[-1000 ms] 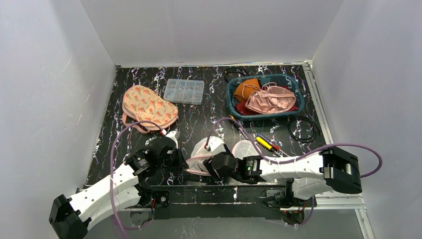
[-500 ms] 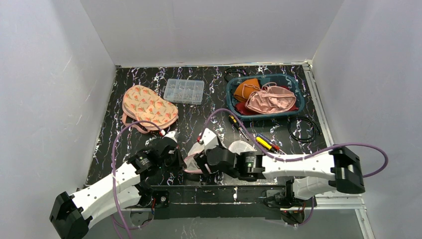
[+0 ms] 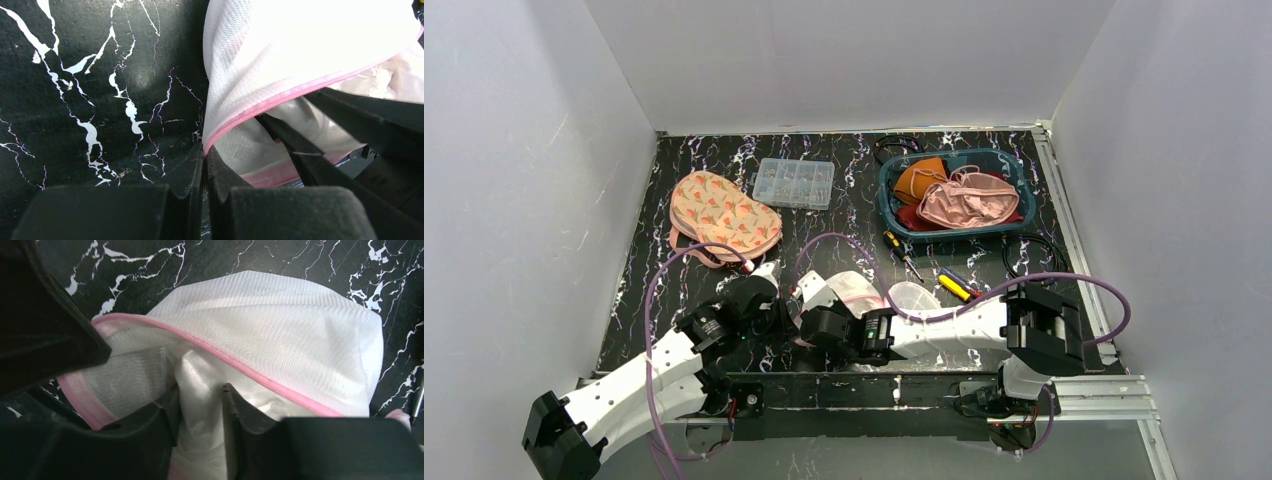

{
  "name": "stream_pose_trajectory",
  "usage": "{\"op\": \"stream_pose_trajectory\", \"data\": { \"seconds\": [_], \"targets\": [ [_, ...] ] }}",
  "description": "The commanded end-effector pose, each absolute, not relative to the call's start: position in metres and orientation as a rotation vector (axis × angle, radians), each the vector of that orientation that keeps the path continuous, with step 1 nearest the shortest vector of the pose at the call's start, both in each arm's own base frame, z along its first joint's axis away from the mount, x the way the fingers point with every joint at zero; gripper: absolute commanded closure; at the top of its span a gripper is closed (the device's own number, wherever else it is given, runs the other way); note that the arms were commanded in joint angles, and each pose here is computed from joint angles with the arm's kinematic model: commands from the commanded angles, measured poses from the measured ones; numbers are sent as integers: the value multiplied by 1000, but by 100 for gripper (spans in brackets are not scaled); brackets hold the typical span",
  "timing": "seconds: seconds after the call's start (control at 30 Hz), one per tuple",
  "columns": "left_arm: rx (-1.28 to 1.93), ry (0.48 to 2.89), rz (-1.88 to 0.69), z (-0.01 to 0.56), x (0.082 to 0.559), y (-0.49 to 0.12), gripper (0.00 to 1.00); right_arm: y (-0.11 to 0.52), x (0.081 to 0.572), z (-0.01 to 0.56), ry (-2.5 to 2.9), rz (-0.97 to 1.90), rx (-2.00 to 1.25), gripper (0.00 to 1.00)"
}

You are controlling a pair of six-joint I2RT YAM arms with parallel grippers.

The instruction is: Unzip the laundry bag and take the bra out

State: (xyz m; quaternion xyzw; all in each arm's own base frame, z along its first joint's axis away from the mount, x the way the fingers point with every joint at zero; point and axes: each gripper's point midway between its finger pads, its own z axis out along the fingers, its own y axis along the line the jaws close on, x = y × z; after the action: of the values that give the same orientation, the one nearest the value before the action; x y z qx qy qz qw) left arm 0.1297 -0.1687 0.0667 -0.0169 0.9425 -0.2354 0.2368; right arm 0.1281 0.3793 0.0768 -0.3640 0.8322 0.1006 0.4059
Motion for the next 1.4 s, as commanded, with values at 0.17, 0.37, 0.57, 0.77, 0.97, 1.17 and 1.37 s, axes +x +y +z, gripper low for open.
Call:
{"op": "stream_pose_trajectory", "data": {
  "seconds": [0.17, 0.37, 0.57, 0.77, 0.97, 1.17, 1.37],
  "targets": [
    [-81, 2600, -600, 57, 123, -156, 100, 379, 136, 120, 2034, 318, -781, 81],
    [-103, 2577, -587, 60, 126, -153, 100, 358, 132, 133, 2041, 411, -735, 90],
    [-102, 2582, -623, 58, 126, -159, 100, 348, 125, 132, 2058, 533, -698, 89],
    [-66, 2570, -681, 62, 126, -168, 100, 353, 116, 146, 2036, 655, -693, 52],
    [-53, 2538, -706, 66, 128, -170, 100, 354, 117, 174, 2020, 684, -667, 29],
    [-40, 2552, -742, 67, 125, -175, 100, 365, 117, 170, 2056, 500, -725, 25],
    [-52, 2554, -745, 66, 124, -175, 100, 386, 118, 151, 2070, 370, -766, 26]
  ]
}}
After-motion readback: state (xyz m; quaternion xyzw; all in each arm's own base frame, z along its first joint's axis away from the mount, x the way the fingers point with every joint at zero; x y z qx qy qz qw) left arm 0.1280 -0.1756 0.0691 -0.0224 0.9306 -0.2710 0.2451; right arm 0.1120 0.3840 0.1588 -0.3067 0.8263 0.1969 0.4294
